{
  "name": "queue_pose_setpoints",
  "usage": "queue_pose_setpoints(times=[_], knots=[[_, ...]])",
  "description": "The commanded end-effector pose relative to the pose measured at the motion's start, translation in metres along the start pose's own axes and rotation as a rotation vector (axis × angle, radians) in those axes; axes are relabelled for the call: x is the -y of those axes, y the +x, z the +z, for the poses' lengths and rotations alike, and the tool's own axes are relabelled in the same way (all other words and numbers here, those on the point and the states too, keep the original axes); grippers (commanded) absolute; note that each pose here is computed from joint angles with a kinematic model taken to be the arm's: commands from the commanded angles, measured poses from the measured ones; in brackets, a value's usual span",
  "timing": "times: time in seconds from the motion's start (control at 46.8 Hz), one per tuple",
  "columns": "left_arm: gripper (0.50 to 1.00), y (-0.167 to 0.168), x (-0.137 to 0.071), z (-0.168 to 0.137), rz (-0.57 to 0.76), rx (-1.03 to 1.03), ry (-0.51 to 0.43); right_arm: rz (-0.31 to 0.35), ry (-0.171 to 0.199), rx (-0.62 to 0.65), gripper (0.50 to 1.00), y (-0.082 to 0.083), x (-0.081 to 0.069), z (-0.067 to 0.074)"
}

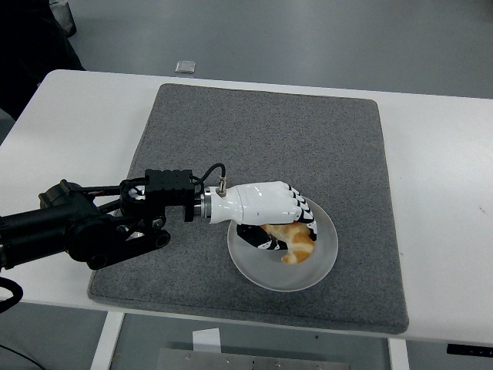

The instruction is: Place the bread on the plate

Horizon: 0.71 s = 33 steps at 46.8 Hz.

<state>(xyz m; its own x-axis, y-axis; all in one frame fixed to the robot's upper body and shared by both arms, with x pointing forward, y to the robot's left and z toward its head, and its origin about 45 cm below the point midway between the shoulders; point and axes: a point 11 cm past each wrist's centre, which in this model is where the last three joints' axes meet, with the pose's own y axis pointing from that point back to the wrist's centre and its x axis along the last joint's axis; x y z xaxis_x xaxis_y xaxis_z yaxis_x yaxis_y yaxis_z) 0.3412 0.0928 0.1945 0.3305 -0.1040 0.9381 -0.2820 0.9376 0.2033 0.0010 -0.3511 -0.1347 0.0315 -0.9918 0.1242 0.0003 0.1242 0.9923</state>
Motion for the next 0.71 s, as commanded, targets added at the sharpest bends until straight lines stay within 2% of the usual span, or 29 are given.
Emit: queue_pose_setpoints(times=[0.0, 0.449, 0.684], knots=[[0.996, 0.001, -0.001, 0.0, 0.001, 0.002, 0.001, 0.0, 0.0, 0.0, 0.954, 0.0, 0.0, 0.0], [1.0, 0.014, -0.005, -0.002, 0.018, 0.003, 0.002, 0.0, 0.0, 0.0, 0.952, 0.0, 0.0, 0.0], [1.0, 0.047, -0.009, -0.01, 0.092, -0.083, 0.02, 0.0, 0.0, 0.0, 0.952, 0.0, 0.0, 0.0]])
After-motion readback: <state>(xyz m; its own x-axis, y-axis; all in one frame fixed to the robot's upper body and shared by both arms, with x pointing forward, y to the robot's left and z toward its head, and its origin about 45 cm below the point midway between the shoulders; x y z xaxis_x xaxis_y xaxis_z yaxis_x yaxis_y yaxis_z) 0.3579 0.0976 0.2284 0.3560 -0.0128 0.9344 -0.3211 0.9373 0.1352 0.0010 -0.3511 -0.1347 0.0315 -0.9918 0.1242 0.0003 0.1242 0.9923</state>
